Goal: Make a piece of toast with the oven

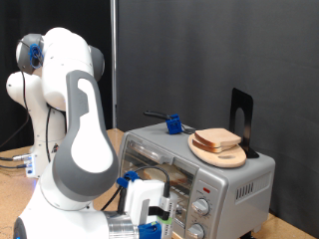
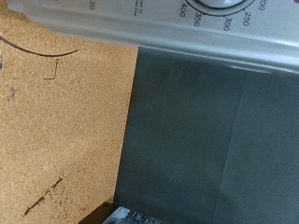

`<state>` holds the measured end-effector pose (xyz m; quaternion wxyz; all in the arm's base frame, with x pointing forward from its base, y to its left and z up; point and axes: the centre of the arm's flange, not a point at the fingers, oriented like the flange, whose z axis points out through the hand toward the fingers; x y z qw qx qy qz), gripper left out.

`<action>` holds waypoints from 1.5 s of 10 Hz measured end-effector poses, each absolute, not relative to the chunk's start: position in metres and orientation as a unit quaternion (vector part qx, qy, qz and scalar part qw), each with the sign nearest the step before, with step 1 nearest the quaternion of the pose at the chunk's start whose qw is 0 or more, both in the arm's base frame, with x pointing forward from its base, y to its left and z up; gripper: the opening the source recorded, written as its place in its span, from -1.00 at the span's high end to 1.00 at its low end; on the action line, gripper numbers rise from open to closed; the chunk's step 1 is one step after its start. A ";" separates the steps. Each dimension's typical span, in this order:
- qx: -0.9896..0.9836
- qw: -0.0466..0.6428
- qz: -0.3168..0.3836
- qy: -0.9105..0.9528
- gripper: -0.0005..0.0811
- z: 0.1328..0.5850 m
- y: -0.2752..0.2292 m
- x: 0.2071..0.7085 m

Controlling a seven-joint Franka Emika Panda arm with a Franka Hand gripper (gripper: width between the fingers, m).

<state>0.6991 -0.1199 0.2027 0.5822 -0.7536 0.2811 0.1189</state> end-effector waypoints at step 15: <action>-0.761 0.593 0.108 0.238 -0.68 0.144 -0.051 0.681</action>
